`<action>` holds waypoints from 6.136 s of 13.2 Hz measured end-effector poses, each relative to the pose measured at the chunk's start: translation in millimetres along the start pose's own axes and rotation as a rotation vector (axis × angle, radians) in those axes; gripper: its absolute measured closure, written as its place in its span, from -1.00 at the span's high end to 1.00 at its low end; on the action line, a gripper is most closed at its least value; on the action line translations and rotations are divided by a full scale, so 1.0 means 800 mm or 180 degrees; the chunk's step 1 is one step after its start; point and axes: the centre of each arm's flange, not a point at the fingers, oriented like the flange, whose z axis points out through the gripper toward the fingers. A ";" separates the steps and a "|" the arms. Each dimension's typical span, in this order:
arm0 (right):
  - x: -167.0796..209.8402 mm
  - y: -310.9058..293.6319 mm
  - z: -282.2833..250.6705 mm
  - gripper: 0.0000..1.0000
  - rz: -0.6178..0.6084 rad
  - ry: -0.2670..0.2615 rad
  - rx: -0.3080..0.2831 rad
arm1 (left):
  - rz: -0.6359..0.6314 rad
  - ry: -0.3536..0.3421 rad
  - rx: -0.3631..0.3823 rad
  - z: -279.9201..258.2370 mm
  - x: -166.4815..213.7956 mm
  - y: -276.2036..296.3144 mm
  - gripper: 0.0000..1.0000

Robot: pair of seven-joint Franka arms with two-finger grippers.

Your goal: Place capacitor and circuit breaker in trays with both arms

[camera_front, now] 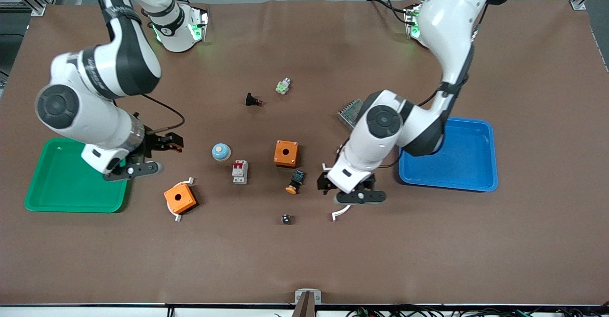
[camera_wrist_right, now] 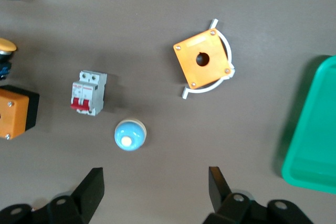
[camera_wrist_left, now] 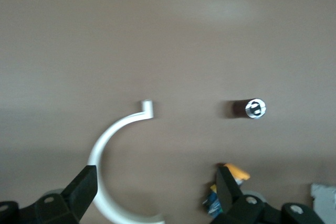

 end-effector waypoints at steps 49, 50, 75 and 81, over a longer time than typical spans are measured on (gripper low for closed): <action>0.051 -0.052 0.128 0.53 0.0469 0.0155 0.0207 | 0.0177 0.1354 -0.0503 0.195 -0.085 0.102 0.13; 0.051 -0.052 0.127 0.53 0.0469 0.0157 0.0208 | 0.0176 0.1355 -0.0502 0.195 -0.085 0.102 0.09; 0.052 -0.053 0.131 0.53 0.0481 0.0168 0.0209 | 0.0096 0.1360 -0.0508 0.195 -0.083 0.099 -0.30; 0.052 -0.053 0.131 0.53 0.0481 0.0168 0.0209 | 0.0035 0.1399 -0.0506 0.192 -0.076 0.096 -0.52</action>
